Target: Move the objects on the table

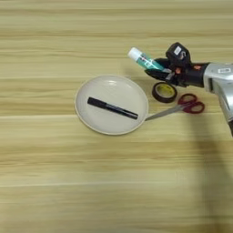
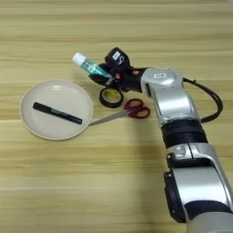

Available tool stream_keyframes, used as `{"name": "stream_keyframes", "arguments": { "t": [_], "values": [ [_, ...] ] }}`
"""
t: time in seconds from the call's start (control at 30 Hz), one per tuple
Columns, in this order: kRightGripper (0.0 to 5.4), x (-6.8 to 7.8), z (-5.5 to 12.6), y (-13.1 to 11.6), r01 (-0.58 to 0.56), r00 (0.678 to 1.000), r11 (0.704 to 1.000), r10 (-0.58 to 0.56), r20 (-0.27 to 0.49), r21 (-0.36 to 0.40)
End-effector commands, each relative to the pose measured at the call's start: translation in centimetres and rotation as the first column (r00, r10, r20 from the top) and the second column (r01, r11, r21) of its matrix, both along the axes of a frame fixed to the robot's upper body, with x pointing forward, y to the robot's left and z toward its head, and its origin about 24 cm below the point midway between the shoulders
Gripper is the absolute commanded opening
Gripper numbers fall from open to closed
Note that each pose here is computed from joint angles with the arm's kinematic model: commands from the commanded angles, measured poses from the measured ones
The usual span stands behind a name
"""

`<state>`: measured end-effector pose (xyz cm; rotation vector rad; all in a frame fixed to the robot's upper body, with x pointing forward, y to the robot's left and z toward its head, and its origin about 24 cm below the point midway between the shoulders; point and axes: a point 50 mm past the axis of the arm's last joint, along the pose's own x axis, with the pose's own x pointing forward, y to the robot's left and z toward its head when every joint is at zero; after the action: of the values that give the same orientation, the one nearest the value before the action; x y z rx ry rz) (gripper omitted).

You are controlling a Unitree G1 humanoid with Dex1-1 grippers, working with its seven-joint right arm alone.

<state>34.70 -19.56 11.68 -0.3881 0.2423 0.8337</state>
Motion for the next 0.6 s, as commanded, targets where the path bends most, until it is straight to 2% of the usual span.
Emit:
{"name": "stream_keyframes", "arguments": {
  "t": [0.03, 0.6],
  "values": [
    [1.67, 0.5, 4.2, -0.8, 0.006, 0.988, 1.0, -0.008, 0.153, 0.009],
    [1.67, -1.4, 4.1, -3.4, -0.052, 0.985, 0.999, 0.054, 0.161, -0.017]
  ]
}}
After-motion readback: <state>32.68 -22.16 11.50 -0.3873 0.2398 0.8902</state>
